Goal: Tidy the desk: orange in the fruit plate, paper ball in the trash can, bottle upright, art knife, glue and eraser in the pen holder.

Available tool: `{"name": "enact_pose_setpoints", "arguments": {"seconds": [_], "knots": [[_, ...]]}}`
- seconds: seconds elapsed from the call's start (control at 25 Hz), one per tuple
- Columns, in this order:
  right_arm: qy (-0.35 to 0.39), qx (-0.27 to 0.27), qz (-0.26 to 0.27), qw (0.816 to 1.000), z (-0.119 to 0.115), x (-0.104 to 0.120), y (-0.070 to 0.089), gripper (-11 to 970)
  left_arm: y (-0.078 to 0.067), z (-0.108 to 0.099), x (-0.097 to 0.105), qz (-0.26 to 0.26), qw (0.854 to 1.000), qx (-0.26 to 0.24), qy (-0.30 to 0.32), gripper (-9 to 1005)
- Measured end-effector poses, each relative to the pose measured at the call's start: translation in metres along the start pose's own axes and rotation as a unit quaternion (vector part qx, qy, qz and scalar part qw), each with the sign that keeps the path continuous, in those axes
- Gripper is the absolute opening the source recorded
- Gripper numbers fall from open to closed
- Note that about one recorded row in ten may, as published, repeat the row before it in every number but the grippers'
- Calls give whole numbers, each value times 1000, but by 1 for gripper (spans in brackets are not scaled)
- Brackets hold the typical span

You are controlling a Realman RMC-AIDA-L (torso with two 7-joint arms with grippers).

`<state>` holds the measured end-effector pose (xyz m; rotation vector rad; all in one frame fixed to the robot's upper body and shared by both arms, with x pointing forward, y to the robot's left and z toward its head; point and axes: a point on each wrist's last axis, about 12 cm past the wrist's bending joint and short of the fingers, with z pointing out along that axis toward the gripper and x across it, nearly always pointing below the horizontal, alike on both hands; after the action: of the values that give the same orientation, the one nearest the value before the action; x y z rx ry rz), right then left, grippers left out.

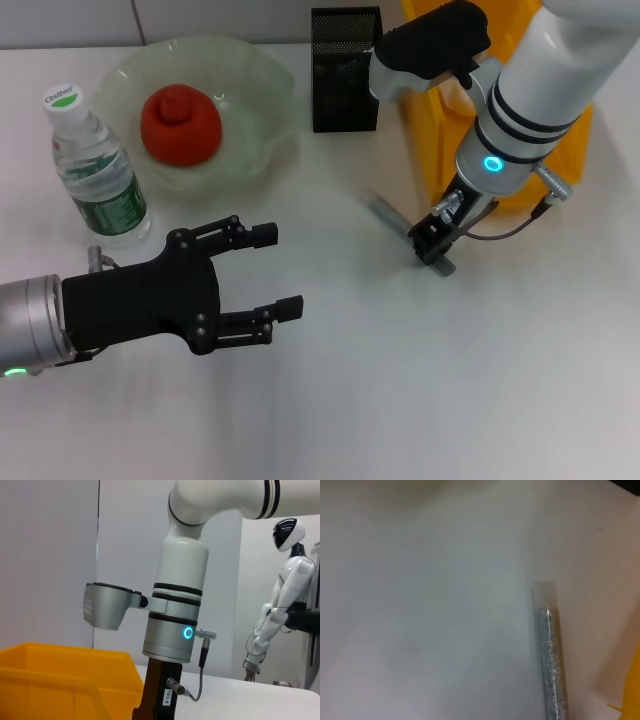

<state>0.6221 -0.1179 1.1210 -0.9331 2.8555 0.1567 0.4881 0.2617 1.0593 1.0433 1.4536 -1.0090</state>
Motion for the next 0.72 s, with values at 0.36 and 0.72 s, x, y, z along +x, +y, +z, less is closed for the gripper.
{"name": "enact_pose_setpoints", "arguments": {"seconds": [0.36, 0.72], "knots": [[-5, -13, -8, 1000, -1, 1, 3, 151, 0, -1, 0, 0, 1000, -4, -1, 819], [-53, -23, -42, 997, -14, 10, 9, 145, 2, -7, 0, -3, 1000, -19, -8, 818]]}}
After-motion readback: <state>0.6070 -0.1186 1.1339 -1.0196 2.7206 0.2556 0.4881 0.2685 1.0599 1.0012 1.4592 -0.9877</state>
